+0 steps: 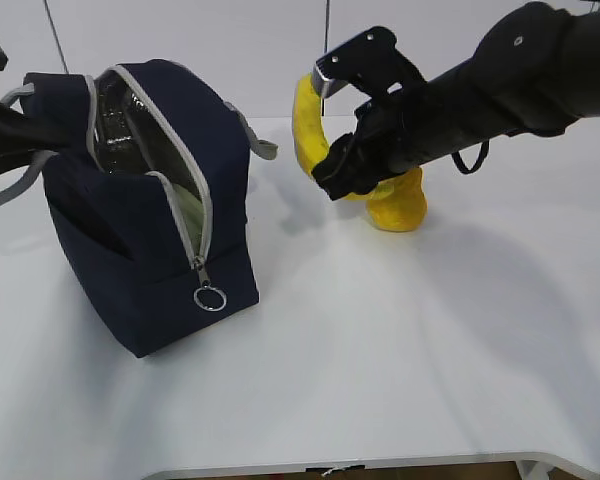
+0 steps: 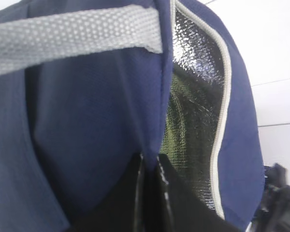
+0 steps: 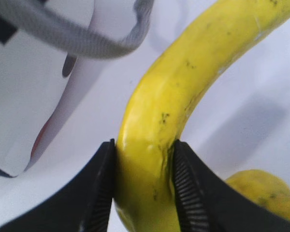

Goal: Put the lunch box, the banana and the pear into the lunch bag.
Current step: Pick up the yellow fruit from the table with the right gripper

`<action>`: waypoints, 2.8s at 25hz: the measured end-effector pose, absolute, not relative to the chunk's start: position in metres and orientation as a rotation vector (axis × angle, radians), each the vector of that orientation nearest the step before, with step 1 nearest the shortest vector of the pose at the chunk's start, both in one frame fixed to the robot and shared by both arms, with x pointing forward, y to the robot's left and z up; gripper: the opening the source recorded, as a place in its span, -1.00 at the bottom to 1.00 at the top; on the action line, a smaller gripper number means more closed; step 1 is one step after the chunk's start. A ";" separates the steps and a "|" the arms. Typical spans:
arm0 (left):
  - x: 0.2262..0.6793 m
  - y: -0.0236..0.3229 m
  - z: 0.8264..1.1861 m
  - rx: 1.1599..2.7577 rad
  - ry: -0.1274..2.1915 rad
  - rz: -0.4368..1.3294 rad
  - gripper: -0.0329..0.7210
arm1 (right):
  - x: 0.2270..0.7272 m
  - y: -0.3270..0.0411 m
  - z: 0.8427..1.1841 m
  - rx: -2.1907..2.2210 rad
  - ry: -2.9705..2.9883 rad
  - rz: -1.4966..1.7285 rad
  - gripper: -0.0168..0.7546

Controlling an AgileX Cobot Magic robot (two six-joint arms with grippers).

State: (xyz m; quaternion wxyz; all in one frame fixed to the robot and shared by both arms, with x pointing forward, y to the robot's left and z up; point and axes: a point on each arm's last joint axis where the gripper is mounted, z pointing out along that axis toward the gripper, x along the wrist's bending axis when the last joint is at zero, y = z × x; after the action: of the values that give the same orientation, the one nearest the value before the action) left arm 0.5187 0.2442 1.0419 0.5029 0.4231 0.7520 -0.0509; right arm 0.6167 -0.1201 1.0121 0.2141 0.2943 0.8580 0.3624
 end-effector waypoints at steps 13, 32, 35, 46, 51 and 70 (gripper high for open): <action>0.519 0.244 1.043 0.988 1.818 -0.140 -0.95 | 0.602 -0.127 1.091 0.795 2.170 1.195 -0.19; 0.519 0.243 1.043 0.996 1.813 -0.156 -0.95 | 0.570 -0.036 1.112 0.545 2.261 1.576 -0.19; 0.518 0.243 1.043 0.997 1.812 -0.158 -0.95 | 0.568 -0.024 1.106 0.527 2.262 1.624 -0.19; 0.518 0.242 1.043 1.000 1.810 -0.164 -0.95 | 0.581 -0.004 1.066 0.533 2.336 1.599 -0.19; 0.518 0.242 1.043 1.002 1.809 -0.169 -0.95 | 0.586 0.001 1.042 0.487 2.406 1.513 -0.19; 0.517 0.241 1.043 1.010 1.804 -0.185 -0.95 | 0.590 0.007 0.999 0.315 2.558 1.331 -0.19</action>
State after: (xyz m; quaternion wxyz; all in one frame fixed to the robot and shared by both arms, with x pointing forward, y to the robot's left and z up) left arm 0.5172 0.2406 1.0434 0.5081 0.4193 0.7484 -0.0769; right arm 0.5901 0.0069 0.9991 0.1202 0.1079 0.8754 0.4557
